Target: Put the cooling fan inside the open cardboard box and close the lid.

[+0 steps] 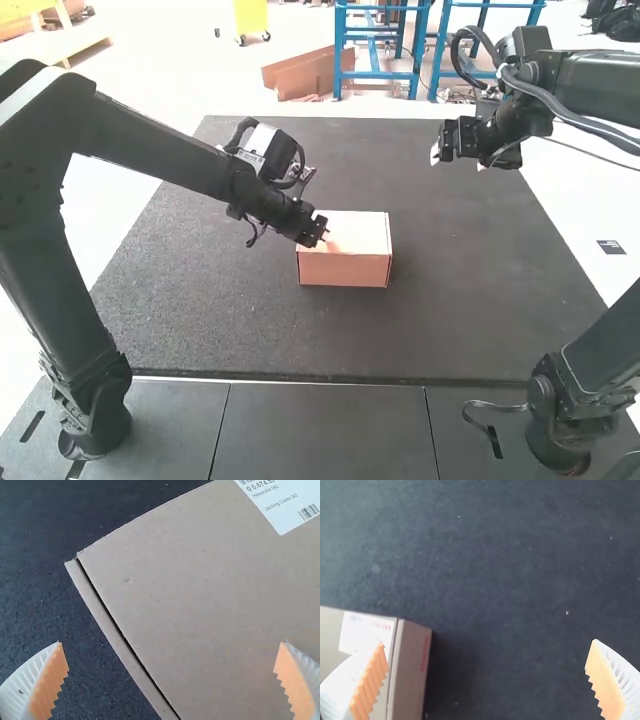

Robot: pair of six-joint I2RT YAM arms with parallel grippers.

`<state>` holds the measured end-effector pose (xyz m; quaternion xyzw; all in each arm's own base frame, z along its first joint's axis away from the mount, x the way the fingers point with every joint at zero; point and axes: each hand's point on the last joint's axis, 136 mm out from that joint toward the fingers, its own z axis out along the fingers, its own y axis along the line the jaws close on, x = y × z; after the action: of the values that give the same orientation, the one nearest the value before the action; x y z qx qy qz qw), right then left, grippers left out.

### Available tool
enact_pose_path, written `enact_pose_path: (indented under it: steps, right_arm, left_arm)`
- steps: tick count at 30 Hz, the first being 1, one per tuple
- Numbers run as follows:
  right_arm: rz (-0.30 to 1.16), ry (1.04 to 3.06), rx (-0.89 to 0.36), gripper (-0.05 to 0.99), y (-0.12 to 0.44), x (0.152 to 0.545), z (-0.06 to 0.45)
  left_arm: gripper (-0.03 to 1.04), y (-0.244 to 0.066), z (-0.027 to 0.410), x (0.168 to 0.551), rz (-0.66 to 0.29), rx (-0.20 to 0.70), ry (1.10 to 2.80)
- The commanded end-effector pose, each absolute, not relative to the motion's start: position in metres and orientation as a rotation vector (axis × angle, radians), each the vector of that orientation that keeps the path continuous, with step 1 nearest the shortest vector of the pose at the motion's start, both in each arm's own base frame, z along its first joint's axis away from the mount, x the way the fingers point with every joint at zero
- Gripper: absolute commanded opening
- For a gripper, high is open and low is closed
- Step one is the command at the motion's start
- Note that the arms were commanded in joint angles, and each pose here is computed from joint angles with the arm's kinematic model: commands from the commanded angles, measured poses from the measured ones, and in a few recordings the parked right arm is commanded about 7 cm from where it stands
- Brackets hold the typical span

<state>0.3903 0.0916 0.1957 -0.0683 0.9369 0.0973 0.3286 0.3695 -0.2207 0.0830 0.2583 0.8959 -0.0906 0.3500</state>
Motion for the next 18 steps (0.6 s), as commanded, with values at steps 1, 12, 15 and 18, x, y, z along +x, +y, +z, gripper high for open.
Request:
enact_pose_path:
  steps: [1, 12, 15, 18]
  right_arm:
    - [0.232, 2.431, -0.171, 0.91, 0.085, 0.395, 0.205]
    - [0.253, 2.432, -0.178, 0.91, 0.088, 0.390, 0.210]
    - [0.273, 2.401, -0.212, 0.91, 0.092, 0.389, 0.218]
    - [0.287, 2.307, -0.222, 0.91, 0.095, 0.394, 0.236]
  left_arm:
    - [0.97, -0.214, 0.116, 0.383, -0.158, 0.644, 2.237]
    - [0.97, -0.197, 0.276, 0.387, -0.309, 0.462, 1.960]
    - [0.97, -0.191, 0.300, 0.381, -0.330, 0.457, 1.883]
    - [0.97, -0.187, 0.334, 0.373, -0.348, 0.427, 1.751]
